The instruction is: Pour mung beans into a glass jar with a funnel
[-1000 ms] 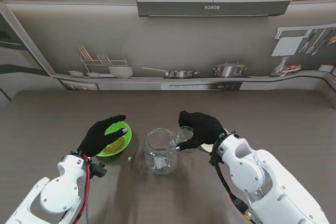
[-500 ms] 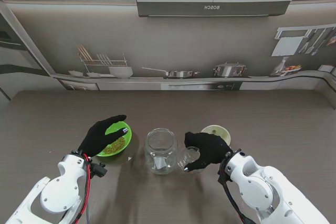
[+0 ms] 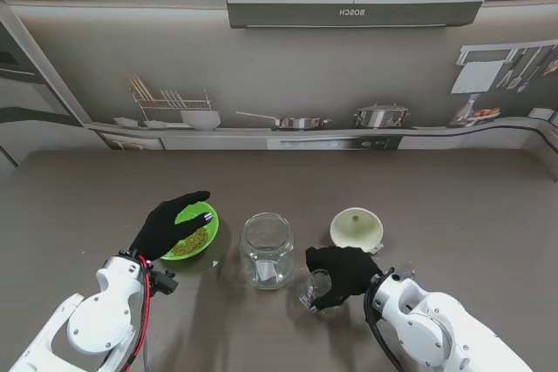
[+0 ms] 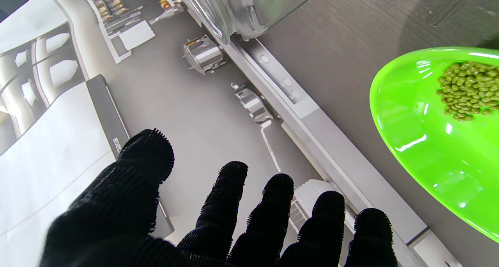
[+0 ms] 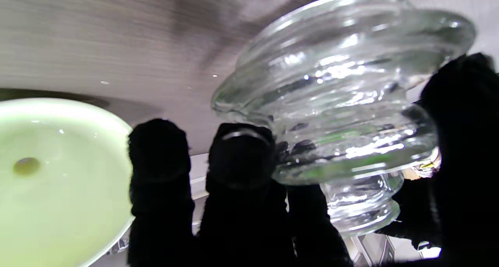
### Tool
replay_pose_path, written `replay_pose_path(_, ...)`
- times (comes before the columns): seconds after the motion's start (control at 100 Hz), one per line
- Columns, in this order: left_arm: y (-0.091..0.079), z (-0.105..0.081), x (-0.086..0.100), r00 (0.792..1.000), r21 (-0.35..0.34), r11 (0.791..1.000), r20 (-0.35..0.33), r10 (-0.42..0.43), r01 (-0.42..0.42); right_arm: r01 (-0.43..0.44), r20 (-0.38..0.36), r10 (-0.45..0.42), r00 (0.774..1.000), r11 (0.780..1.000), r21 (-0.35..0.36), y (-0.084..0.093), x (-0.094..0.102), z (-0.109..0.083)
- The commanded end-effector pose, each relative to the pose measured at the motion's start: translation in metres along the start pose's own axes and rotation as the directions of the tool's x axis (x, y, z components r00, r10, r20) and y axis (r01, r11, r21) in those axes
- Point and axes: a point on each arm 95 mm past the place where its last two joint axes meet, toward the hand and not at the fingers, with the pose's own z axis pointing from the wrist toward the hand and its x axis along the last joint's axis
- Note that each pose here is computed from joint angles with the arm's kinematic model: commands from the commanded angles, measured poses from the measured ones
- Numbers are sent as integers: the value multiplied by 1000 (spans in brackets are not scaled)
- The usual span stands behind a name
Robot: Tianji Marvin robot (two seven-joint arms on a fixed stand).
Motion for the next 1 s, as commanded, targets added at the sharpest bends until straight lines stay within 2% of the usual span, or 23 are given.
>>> replay_pose_path(0.0,3,0,-1,1000,-23,1000,5,-3,3,-7,-7,7,1000,1000,20,-6,1,-1)
replay_pose_path(0.57,4,0,-1,1000,-27,1000,5,-3,3,116,-19,-116,993,993,24,-11,-2,-6)
replay_pose_path(0.99,4,0,-1,1000,-28,1000,8,-3,4,147,-32,-146,989,987,68,-13,0,-7)
